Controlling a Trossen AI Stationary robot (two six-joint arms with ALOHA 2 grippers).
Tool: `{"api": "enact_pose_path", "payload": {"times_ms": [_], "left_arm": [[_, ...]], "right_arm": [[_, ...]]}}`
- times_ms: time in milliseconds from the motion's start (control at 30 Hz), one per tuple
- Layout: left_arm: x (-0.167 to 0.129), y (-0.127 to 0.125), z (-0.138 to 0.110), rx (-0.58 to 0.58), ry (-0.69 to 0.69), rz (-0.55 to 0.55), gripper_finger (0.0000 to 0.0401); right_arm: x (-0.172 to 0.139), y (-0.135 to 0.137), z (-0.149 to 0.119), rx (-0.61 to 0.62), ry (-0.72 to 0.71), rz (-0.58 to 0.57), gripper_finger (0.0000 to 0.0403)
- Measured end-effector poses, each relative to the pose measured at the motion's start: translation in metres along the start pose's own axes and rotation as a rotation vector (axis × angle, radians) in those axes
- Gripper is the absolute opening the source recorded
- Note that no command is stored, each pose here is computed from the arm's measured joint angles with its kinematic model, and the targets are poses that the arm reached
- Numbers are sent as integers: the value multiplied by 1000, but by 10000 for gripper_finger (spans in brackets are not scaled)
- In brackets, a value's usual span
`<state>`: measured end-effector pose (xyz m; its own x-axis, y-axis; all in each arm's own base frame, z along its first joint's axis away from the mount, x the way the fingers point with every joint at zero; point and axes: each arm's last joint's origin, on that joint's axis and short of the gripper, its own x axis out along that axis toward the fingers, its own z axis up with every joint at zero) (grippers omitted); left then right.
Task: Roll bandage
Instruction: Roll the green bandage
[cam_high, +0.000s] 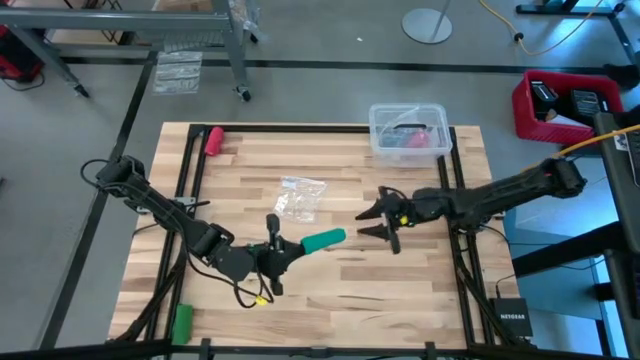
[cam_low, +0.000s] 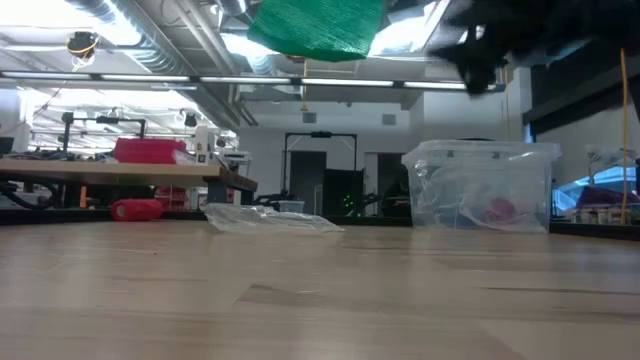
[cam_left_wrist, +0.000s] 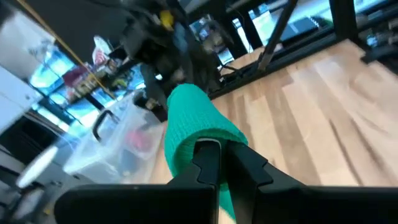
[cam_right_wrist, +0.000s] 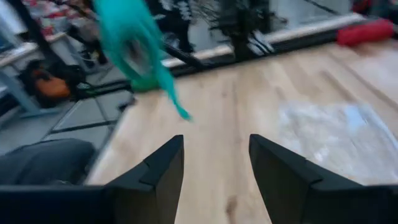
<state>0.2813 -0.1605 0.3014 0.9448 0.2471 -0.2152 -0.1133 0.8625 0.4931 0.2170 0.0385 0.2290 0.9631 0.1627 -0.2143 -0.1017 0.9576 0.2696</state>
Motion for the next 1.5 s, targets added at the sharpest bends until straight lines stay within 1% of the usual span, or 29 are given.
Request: {"api": "enact_pose_path", "payload": {"times_ms": [67,100,167,267,367,467,567,733,833,900,1000,1067,1167,1300,1400,1433,1500], "left_arm": [[0,0,0,-43,0,1,7],[0,0,0,-72,0,1,7],[0,0,0,-130,0,1,7],[0,0,1,-158,-5,2,7],[0,1,4,-183,-30,7,7],[0,2,6,-188,-51,13,7],[0,2,7,-184,-54,10,7],[2,4,5,-179,-46,14,7],[3,3,5,-156,-48,1,7],[3,2,5,-145,-53,-6,7],[3,2,5,-142,-55,-6,7],[3,2,7,-145,-70,-1,7],[3,3,9,-129,-85,6,7],[3,4,11,-113,-105,13,7],[2,4,12,-82,-105,21,7],[2,5,12,-77,-101,30,7],[2,6,12,-61,-91,71,7]], "right_arm": [[6,-4,-14,37,18,-5,186],[7,-4,-15,53,21,5,186],[11,-1,-16,44,15,37,186],[17,11,-23,-49,14,65,186],[22,22,-20,-131,-95,82,186],[28,27,-21,-161,-157,105,186],[35,27,-22,-162,-196,113,186],[54,31,-17,-196,-188,114,186],[65,31,-16,-232,-162,48,185],[70,33,-14,-250,-155,59,179],[74,35,-12,-272,-156,87,162],[77,34,-16,-277,-123,55,144],[80,32,-20,-307,-119,15,110],[81,32,-20,-329,-138,19,59],[81,34,-20,-323,-126,94,15],[80,37,-21,-323,-124,112,9],[80,42,-23,-308,-124,109,13]]}}
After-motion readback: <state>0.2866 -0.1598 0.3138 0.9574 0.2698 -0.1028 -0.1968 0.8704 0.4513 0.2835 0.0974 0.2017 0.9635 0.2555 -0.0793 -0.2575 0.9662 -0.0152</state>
